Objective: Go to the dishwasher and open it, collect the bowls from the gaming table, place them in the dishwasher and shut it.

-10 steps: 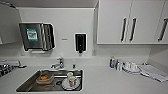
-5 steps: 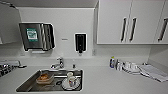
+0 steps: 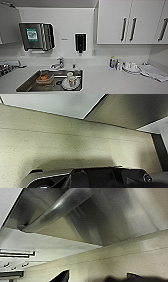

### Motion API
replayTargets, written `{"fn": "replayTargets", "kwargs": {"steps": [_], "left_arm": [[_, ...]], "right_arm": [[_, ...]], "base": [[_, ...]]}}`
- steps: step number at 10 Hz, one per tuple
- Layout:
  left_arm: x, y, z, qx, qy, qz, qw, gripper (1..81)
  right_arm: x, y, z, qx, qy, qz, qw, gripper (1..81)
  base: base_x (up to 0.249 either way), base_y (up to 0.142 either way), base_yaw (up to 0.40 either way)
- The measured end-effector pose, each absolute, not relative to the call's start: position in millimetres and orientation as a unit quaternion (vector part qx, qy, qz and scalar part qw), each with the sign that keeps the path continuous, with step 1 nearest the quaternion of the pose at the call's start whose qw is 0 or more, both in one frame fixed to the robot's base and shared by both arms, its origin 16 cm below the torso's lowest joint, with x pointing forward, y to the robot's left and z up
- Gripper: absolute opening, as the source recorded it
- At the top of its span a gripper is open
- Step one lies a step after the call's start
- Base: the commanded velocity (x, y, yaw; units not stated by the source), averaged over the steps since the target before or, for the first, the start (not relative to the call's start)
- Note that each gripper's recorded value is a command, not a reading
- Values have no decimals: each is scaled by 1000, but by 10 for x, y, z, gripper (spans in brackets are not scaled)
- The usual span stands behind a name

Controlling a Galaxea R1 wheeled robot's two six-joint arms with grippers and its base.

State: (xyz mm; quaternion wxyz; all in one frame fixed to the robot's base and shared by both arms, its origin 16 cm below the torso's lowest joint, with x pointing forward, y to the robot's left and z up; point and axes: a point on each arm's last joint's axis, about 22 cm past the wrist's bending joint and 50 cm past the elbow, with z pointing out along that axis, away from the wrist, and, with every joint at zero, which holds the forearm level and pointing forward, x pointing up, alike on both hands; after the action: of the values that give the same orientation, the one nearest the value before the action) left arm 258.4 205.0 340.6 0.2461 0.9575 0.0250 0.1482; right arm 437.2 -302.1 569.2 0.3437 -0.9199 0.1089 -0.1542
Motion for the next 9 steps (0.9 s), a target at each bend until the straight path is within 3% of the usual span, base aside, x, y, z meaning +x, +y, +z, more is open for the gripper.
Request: {"fn": "replayTargets", "kwargs": {"steps": [9], "left_arm": [[2599,1994,3367,958,26,150,243,811]], "right_arm": [[4738,-3088,6069,-891,205,-143,379,811]], "base": [[0,0,0]]}}
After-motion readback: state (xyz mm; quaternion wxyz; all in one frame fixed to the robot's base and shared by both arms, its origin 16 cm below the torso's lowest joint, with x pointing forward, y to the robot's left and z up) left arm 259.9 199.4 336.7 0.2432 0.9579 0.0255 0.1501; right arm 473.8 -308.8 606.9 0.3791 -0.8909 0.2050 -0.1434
